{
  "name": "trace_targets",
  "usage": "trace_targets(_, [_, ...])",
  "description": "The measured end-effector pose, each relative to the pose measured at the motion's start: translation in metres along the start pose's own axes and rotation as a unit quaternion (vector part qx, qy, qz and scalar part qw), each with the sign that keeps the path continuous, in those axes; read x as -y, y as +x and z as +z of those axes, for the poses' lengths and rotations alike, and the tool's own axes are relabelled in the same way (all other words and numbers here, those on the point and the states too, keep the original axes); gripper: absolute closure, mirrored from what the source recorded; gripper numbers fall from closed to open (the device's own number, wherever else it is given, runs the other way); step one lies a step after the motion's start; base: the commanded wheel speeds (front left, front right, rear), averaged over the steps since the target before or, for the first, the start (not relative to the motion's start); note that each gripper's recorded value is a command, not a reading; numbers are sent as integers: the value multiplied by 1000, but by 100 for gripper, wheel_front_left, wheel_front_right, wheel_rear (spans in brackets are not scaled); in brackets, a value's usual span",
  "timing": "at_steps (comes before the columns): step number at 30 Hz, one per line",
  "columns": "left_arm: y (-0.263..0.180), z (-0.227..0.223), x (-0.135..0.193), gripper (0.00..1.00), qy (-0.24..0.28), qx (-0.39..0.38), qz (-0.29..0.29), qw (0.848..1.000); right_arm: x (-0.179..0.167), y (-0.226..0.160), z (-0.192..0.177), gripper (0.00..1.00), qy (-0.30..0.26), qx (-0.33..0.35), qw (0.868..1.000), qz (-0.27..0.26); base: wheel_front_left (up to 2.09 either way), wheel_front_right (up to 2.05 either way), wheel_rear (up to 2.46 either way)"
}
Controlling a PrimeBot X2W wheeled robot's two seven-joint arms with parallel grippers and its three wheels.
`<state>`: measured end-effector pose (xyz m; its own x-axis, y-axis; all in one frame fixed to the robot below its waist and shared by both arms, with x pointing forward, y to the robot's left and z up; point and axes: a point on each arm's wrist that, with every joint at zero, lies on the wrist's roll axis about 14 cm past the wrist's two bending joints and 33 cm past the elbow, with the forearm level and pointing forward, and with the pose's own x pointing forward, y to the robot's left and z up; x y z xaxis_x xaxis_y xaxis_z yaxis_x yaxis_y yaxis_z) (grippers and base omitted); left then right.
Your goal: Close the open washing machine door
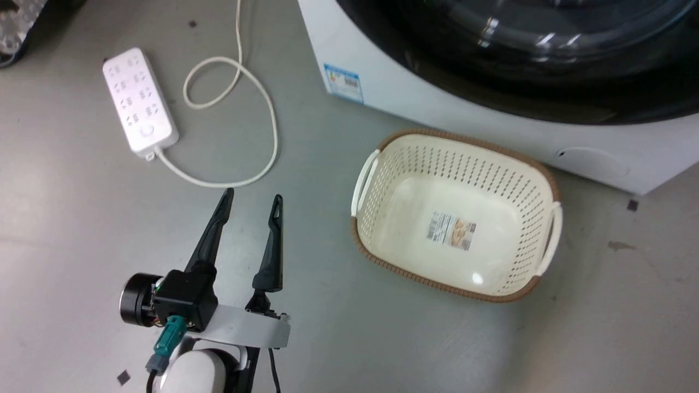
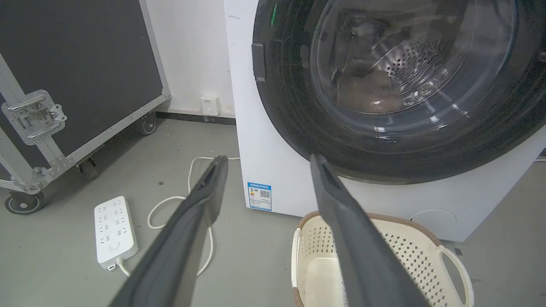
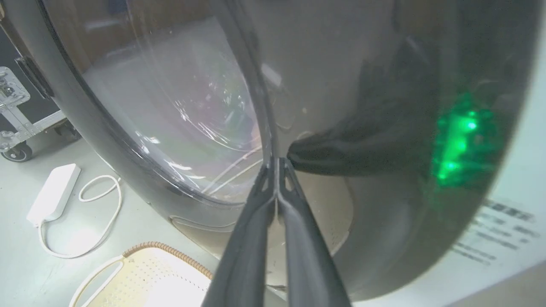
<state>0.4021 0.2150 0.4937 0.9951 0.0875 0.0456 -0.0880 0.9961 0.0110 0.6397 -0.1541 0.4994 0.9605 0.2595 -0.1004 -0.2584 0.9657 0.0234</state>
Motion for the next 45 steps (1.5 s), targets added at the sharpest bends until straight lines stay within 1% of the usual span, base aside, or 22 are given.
trace_targets(1, [-1,3,0,0,-1,4,0,1000,0,-4,3,5,1,6,1000,-2,0,0,0])
trace_targets(2, [-2,6,0,0,-2,8,0,1000,-1,-9,7,0,-1,13,1000,-2,0,0,0])
trace_targets(8, [-17,18,-2,0,-13,23,1,1000,-16,-58,22,0,-12,63,998,5,0,0,0])
trace_targets(10, [-25,20,-5,0,-19,24,4,1000,-26,-78,27,0,-14,79,997,11,0,0,0])
trace_targets(14, [-34,25,-1,0,-33,31,-3,999,-36,-125,32,0,-6,107,994,6,0,0,0])
trace_targets(17, [-36,28,9,0,-40,36,-26,998,-36,-162,32,0,-8,122,992,-9,0,0,0])
trace_targets(21, [-37,32,25,0,-42,43,-56,997,-32,-208,28,0,-10,134,990,-44,0,0,0])
trace_targets(26, [-36,31,42,0,-42,40,-90,994,-32,-251,16,0,-2,133,988,-83,0,0,0])
trace_targets(28, [-36,28,48,0,-42,36,-101,993,-31,-264,8,0,4,127,987,-97,0,0,0])
trace_targets(32, [-38,20,57,0,-48,21,-117,992,-33,-280,-10,0,-4,102,989,-107,0,0,0])
trace_targets(37, [-39,17,60,0,-50,16,-123,991,-38,-283,-17,0,-26,88,990,-104,0,0,0])
trace_targets(41, [-41,15,57,0,-58,13,-116,991,-39,-281,-19,0,-28,86,991,-102,0,0,0])
trace_targets(42, [-41,15,56,100,-60,13,-114,992,-39,-280,-19,100,-29,86,991,-101,0,0,0])
trace_targets(45, [-41,15,56,100,-61,12,-113,992,-40,-280,-18,100,-29,86,991,-101,0,0,0])
